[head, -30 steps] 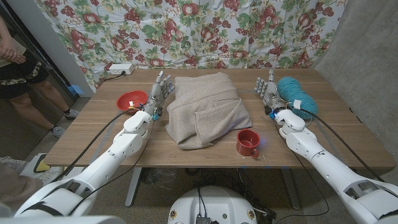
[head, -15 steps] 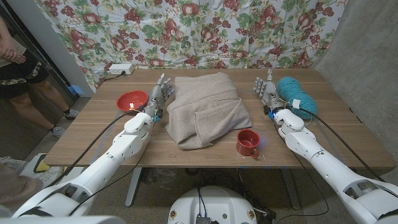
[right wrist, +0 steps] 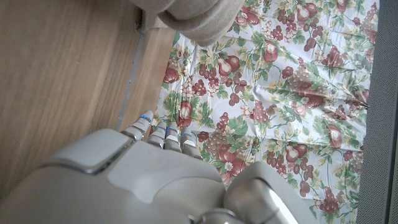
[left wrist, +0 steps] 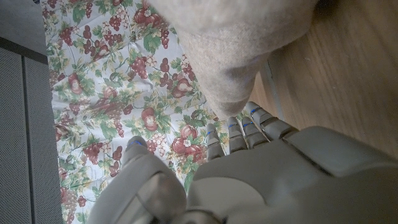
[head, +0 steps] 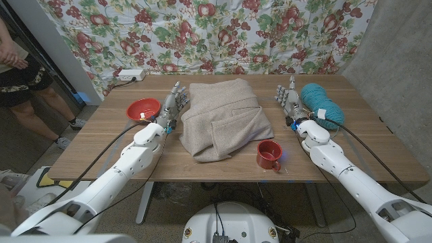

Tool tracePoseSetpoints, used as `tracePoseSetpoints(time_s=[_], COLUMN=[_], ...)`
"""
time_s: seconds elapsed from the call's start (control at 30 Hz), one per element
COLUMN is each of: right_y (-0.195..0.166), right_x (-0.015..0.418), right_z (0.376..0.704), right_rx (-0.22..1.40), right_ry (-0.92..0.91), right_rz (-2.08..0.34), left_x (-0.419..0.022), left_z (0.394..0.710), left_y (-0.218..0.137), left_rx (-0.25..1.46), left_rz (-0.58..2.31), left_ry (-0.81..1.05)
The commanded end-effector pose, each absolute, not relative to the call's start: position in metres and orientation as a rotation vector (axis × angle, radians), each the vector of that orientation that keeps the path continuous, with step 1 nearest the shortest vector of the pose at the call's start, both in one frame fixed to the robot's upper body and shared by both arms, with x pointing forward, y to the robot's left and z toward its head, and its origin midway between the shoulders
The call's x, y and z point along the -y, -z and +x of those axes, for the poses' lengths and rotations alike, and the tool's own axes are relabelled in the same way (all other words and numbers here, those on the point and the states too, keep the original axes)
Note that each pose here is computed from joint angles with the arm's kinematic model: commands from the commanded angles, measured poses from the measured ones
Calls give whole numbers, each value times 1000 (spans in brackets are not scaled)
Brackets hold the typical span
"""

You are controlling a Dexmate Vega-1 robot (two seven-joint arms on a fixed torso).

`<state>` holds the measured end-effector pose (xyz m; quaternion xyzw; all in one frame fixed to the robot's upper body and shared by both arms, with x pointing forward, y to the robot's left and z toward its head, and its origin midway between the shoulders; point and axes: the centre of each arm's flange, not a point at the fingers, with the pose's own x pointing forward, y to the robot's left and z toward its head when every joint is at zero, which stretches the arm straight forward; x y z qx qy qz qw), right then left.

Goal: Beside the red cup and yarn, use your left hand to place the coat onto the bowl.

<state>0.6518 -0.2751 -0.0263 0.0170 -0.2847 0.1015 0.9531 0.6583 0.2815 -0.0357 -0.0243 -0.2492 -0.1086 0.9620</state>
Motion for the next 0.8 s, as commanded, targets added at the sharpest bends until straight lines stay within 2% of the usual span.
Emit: tracePoseSetpoints(time_s=[0.03, 0.8], right_y=[25, 24], right_x=[273, 280], right_z=[644, 640], right_rx=[577, 589], right_ry=[-216, -246], right_rz=[17, 5], left_x=[-281, -274], left_z=[651, 639], left_y=[39, 49], left_rx=[502, 471], left_rz=[-52, -59], left_ry=[227, 199])
